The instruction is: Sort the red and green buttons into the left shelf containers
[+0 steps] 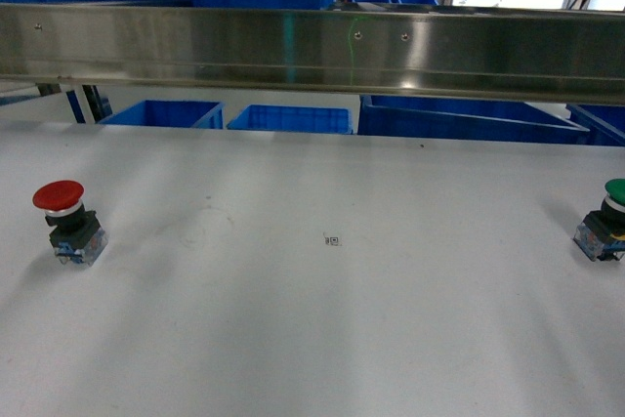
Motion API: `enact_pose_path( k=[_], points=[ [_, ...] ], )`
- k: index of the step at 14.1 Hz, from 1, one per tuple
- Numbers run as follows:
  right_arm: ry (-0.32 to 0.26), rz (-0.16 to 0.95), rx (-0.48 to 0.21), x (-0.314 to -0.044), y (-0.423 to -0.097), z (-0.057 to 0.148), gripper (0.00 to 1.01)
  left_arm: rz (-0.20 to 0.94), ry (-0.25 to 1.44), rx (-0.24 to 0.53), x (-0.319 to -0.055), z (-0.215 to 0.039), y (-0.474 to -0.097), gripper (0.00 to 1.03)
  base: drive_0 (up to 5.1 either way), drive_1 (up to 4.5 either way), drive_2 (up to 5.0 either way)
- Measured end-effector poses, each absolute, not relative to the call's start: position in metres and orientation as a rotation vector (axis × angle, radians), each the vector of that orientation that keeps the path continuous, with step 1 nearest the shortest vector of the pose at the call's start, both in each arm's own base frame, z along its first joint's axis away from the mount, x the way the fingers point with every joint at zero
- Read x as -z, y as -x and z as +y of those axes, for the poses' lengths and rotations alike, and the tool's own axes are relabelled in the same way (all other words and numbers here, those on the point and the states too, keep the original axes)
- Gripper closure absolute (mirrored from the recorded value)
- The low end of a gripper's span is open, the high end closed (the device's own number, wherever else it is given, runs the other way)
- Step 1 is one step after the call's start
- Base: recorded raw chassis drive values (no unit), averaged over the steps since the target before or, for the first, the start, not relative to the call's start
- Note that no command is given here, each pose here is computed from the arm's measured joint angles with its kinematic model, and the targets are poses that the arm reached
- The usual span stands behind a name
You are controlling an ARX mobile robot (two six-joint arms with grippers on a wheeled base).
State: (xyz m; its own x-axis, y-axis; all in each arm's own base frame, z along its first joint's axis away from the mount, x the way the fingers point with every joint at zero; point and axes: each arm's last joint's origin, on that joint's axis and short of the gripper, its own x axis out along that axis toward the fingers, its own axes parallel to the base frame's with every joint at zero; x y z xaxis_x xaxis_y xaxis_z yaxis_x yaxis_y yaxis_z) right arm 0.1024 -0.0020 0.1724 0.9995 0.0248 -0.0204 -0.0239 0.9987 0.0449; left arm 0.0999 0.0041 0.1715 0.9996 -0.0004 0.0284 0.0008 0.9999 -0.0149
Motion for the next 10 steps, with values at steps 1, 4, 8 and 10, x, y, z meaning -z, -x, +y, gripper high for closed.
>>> enact_pose_path(
  k=[1, 4, 8, 10],
  points=[
    [-0.144, 0.100, -0.033, -0.188, -0.116, -0.003, 0.03, 0.010, 0.026, 0.008, -0.175, 0.009, -0.104, 0.05, 0.0, 0.00, 0.0],
    [-0.397, 0.175, -0.149, -0.247, -0.218, 0.011, 0.03, 0.041, 0.073, 0.168, -0.240, 0.020, -0.170, 0.05, 0.0, 0.00, 0.0],
    [-0.441, 0.340, -0.099, -0.221, -0.262, 0.011, 0.03, 0.321, 0.136, 0.218, -0.204, 0.020, -0.237, 0.05, 0.0, 0.00, 0.0],
    [-0.441, 0.325, -0.108, -0.226, -0.261, 0.012, 0.03, 0.245, 0.117, 0.220, -0.220, 0.020, -0.238, 0.05, 0.0, 0.00, 0.0]
  ],
)
